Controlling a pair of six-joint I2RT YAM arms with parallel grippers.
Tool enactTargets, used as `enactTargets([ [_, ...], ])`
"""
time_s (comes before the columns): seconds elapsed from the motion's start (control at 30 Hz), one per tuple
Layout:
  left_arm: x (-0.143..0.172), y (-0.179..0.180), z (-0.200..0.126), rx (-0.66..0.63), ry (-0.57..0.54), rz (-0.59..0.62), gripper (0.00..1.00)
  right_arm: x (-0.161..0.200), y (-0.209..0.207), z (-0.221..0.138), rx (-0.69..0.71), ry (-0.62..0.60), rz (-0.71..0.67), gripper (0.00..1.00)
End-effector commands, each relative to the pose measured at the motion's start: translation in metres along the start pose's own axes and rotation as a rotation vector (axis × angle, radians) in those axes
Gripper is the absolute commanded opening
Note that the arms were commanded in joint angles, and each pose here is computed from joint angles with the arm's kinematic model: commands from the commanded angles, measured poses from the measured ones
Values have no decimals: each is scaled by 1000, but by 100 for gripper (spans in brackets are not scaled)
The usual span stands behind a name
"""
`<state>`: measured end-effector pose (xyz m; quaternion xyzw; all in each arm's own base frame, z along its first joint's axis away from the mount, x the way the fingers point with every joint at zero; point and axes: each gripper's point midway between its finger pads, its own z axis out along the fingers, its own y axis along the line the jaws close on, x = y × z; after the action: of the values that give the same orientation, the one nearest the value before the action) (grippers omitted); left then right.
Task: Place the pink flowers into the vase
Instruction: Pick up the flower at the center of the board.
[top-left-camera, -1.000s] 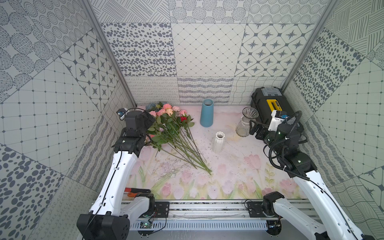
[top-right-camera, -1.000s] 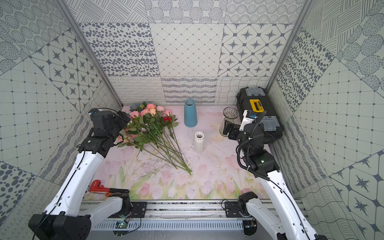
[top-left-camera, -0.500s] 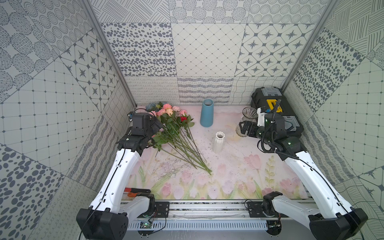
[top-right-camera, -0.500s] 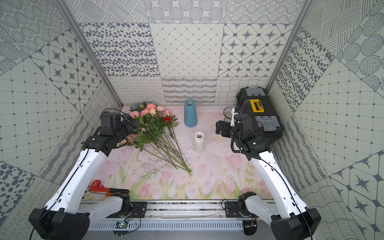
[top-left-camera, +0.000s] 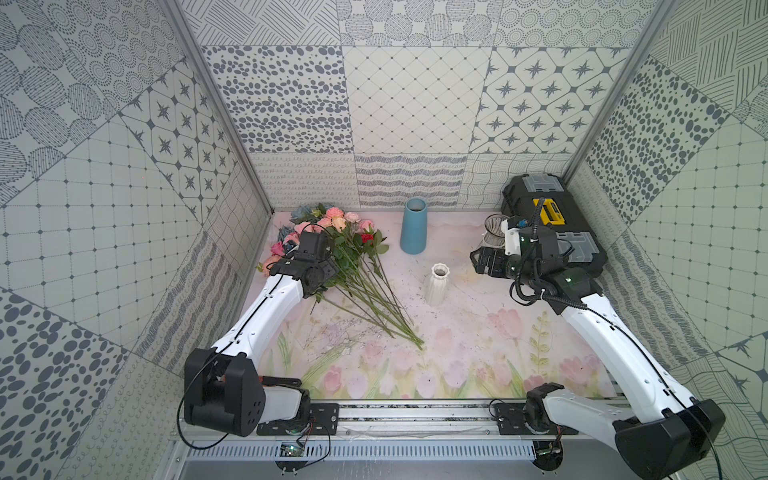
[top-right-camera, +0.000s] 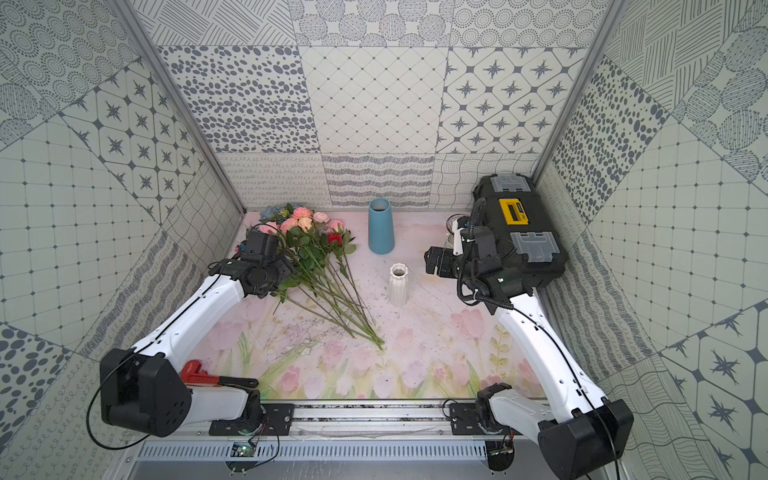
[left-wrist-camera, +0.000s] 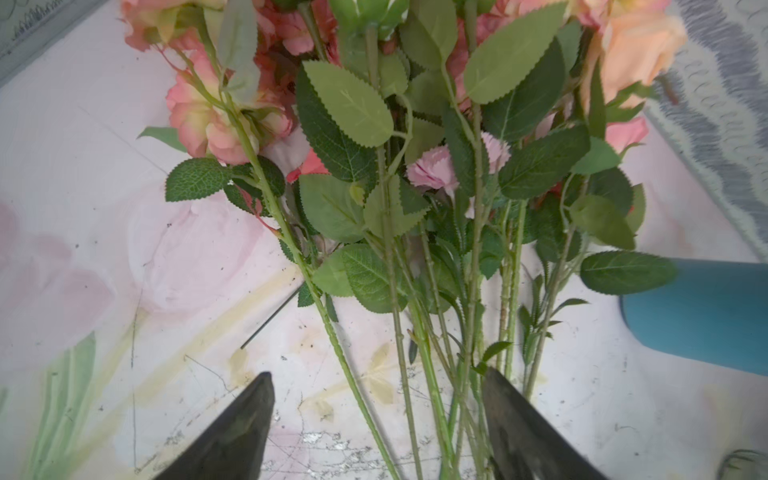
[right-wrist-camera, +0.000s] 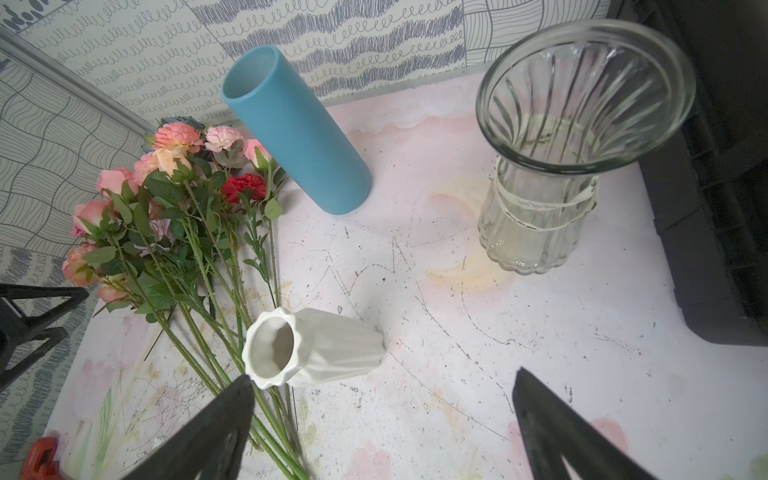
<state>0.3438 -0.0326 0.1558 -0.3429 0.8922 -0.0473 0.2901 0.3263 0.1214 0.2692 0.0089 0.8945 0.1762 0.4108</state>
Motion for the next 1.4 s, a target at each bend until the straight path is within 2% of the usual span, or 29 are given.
enactTargets([
  [0.0,-5,0,17,-10,-18,-88,59,-1,3,-10,-12,-16,-21,97],
  [0.13,-1,0,38,-9,62,-135,41,0,-1,-13,7,-23,-23,97],
  [0.43,12,-8,72,46,168,-192,40,1,2,-9,-9,-14,-20,97],
  [0.57,6,-21,74,107,156,-198,37,3,4,-6,-20,-3,-21,96],
  [0.77,3,-21,68,111,143,-194,34,4,4,-4,-25,2,-19,96],
  [1.13,10,-14,84,75,178,-217,15,2,0,-3,0,-5,-19,96],
  [1.3,7,-12,78,68,166,-222,2,0,0,-3,1,-8,-20,96],
  [1.37,3,-10,71,67,143,-227,0,-1,-2,-3,17,-14,-14,97],
])
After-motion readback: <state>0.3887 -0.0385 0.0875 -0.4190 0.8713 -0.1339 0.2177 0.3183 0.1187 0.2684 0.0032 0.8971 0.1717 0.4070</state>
